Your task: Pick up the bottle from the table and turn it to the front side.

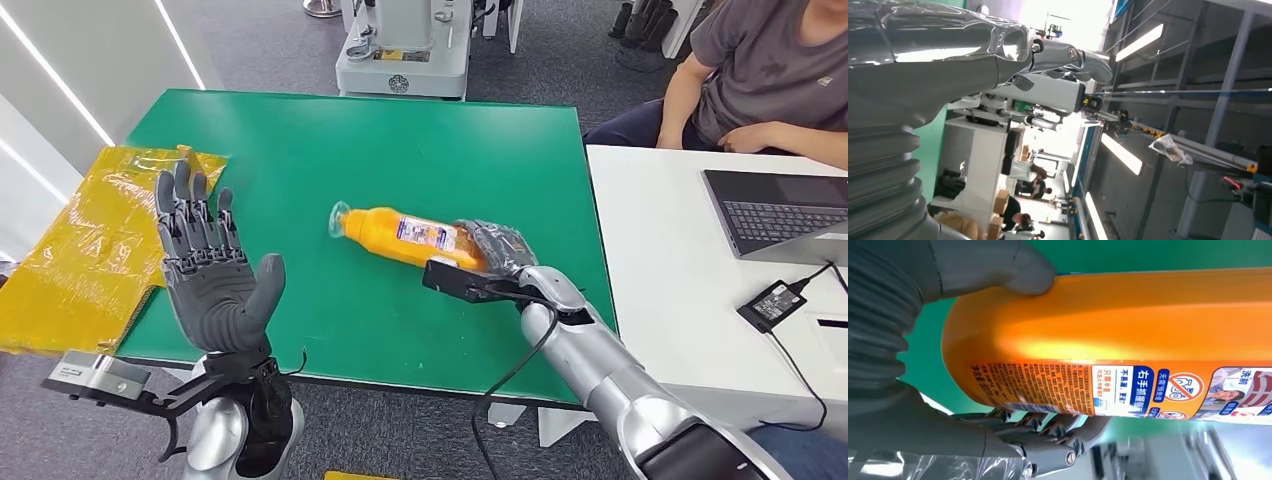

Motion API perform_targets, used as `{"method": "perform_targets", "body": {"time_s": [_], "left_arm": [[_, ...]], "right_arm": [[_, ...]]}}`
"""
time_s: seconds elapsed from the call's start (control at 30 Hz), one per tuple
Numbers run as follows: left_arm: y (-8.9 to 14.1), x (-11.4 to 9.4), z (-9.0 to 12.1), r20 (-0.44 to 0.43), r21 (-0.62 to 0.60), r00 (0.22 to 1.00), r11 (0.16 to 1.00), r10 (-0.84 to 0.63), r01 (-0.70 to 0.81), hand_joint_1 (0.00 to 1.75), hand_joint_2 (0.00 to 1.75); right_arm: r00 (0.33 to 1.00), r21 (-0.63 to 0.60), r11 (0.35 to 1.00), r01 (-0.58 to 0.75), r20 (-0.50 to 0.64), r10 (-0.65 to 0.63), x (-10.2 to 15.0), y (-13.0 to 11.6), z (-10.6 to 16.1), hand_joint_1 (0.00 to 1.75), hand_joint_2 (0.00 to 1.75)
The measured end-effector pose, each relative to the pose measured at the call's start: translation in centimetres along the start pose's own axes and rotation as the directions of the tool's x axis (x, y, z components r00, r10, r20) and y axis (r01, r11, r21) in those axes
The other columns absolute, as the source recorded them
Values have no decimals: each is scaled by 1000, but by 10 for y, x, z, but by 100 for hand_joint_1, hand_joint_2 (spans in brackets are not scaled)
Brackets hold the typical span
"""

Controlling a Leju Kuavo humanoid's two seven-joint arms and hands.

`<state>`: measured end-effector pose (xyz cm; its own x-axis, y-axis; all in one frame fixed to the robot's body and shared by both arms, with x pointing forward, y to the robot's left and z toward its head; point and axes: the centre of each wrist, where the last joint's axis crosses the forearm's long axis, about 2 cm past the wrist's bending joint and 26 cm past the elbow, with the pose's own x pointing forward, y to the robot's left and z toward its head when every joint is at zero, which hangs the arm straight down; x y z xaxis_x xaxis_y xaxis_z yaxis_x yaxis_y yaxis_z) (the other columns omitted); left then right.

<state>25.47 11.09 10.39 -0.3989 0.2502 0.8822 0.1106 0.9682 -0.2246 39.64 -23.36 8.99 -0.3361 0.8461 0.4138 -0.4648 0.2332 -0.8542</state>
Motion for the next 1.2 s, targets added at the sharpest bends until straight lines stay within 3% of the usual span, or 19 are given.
{"method": "perform_targets", "body": {"time_s": [0.2, 0.47, 0.9, 1.03, 1.2], "left_arm": [[2, 0, -1, 15, 23, 1000, 1000, -4, 4, 0, 175], [1, 1, -2, 23, 22, 1000, 1000, -8, 7, 0, 175], [-3, 6, -16, 50, -57, 999, 998, -12, 15, 0, 175], [-7, 10, -30, 38, -129, 999, 991, 29, -24, 0, 175], [-13, 15, -48, -9, -255, 997, 964, 78, -77, 0, 175]], "right_arm": [[989, -269, 954, 136, 93, -115, 28, 5, -7, 175, 175], [960, -551, 793, 259, 233, -152, 58, 29, 0, 175, 175], [902, -716, 585, 381, 427, -63, 87, 41, 25, 175, 175], [879, -720, 559, 410, 476, -32, 97, 45, 33, 175, 175], [854, -688, 580, 437, 519, -29, 105, 48, 35, 175, 175]]}}
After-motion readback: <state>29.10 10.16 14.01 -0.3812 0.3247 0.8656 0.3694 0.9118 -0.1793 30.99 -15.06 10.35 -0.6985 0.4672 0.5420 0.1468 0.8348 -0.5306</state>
